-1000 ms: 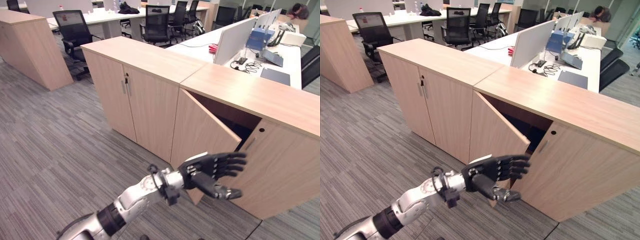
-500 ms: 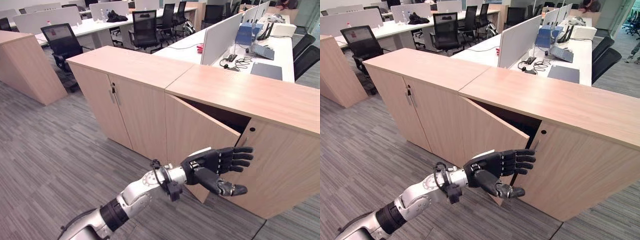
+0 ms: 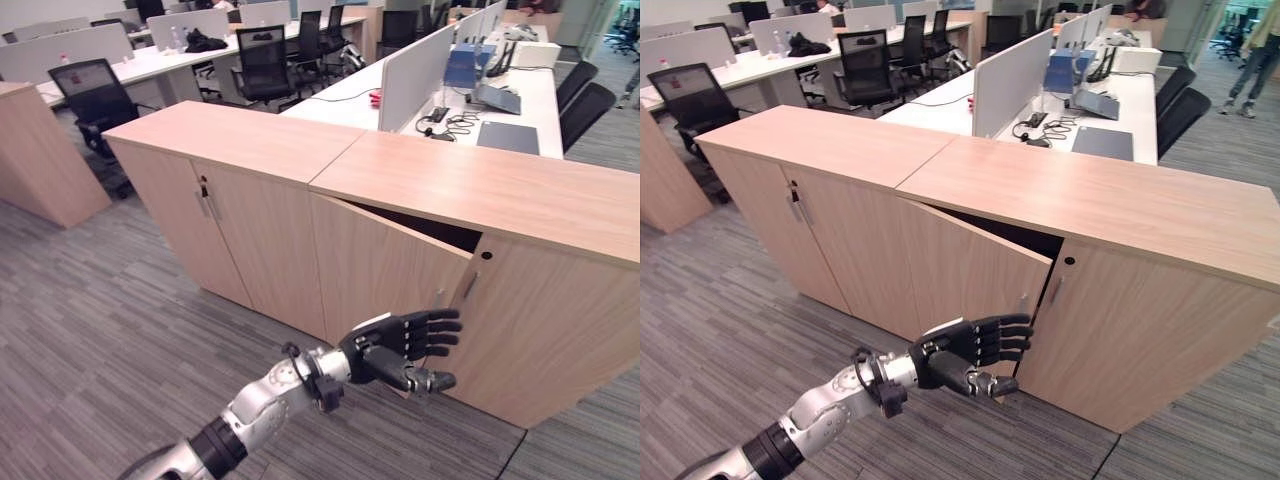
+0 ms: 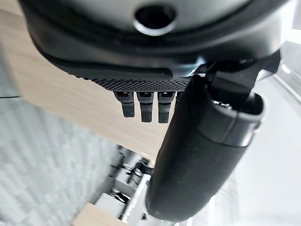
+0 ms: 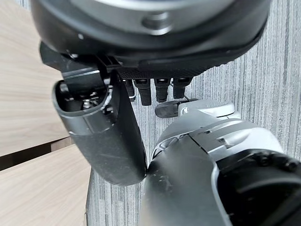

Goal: Put the empty folder in the office cabinet

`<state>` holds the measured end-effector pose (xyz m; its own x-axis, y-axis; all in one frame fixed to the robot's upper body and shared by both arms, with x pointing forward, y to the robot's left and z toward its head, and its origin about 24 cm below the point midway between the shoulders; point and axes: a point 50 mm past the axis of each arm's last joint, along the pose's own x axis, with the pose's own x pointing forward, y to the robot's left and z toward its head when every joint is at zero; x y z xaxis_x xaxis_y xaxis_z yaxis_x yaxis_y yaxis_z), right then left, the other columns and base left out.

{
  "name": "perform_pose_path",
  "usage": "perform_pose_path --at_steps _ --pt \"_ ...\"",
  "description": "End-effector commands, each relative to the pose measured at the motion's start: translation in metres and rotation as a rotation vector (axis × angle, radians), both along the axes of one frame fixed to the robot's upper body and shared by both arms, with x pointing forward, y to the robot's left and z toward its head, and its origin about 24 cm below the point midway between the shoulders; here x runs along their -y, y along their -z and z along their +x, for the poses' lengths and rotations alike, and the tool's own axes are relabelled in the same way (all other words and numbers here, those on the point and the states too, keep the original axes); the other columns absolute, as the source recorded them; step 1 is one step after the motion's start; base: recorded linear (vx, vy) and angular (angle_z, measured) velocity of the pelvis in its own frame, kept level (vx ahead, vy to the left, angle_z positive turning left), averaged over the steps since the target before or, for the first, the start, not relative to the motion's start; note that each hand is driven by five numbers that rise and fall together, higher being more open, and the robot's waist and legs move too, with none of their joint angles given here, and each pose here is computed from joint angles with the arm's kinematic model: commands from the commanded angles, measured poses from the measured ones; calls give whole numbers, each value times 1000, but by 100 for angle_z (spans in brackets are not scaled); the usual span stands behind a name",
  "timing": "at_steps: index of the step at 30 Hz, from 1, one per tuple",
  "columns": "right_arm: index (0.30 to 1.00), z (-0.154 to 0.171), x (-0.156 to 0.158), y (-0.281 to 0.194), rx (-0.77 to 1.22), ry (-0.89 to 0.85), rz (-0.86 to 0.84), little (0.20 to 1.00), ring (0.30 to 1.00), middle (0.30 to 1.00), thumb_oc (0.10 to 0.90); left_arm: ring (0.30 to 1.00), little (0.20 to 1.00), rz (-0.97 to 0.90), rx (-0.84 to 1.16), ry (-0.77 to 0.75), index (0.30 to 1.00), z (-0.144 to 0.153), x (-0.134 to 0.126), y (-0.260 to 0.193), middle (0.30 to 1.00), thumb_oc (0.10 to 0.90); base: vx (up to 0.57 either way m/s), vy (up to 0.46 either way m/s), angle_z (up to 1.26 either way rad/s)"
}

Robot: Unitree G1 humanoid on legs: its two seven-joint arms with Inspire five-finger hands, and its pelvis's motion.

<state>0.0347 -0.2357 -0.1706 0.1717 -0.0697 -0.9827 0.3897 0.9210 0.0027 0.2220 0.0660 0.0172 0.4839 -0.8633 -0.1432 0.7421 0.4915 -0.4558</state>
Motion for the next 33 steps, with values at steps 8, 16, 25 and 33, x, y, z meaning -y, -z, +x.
perform_pose_path --at_steps 8,16,25,33 --pt "900 -13 -22 5 -35 -43 91 900 900 900 800 900 900 10 298 -227 900 29 -53 -38 900 800 16 -86 -13" --pt "900 -5 -10 2 10 35 70 900 900 900 800 900 900 224 148 -443 900 8 -101 20 900 800 15 -110 -10" --pt "900 0 28 -8 11 -14 -18 900 900 900 800 900 900 509 -301 -715 900 -58 -175 110 900 800 -16 -129 -34" --pt "900 16 52 -18 64 -12 -75 900 900 900 800 900 900 775 -596 -637 900 -116 -186 161 900 800 -76 71 -19"
